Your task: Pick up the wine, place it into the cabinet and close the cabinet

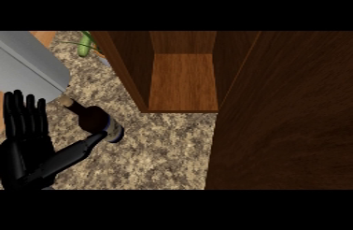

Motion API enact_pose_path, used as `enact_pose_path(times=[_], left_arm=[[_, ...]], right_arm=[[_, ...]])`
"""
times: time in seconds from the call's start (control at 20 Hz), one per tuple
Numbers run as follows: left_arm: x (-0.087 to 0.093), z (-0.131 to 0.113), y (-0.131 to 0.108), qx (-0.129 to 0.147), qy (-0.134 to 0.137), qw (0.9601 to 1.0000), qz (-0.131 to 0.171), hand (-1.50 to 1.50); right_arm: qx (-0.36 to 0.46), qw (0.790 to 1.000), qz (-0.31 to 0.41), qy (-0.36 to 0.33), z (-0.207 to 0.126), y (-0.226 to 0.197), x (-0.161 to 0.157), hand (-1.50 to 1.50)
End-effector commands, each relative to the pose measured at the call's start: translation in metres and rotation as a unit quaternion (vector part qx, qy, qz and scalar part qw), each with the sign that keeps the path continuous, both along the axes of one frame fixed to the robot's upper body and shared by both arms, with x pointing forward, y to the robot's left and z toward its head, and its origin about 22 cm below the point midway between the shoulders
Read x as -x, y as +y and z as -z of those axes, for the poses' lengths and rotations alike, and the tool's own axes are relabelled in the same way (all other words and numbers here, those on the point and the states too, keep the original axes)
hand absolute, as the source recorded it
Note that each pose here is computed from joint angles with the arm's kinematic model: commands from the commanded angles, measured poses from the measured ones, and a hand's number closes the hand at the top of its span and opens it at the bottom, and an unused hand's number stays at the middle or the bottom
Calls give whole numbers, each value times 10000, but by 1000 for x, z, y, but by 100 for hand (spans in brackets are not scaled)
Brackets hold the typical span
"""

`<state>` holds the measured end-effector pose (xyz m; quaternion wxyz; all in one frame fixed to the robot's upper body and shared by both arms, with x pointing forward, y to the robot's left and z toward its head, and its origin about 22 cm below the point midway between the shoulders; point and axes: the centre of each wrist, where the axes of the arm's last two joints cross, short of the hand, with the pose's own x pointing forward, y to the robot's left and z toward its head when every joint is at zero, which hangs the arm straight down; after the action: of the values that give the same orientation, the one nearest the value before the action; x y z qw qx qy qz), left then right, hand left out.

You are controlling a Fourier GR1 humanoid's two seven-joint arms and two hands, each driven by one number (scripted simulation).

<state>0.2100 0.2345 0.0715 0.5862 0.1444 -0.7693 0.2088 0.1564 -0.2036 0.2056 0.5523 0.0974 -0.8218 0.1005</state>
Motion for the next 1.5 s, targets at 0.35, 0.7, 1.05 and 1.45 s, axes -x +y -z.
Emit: enact_pose_path(times=[0.35, 0.7, 1.05, 1.45], left_arm=[[-3, 99, 28, 250, 518, 9983, 120, -150], [-16, 131, 30, 296, 579, 9977, 175, -150], [-15, 159, 56, 443, 476, 9976, 257, -150], [-20, 209, 36, 834, 431, 9948, 394, -150]], right_arm=[[-228, 9996, -54, -178, -5, -7, 2, -150], [-72, 9998, -113, -138, -2, -2, 13, -150], [-54, 9997, -98, -226, -19, 1, 6, -150], [-154, 9994, -218, -228, -14, -1, 16, -150]])
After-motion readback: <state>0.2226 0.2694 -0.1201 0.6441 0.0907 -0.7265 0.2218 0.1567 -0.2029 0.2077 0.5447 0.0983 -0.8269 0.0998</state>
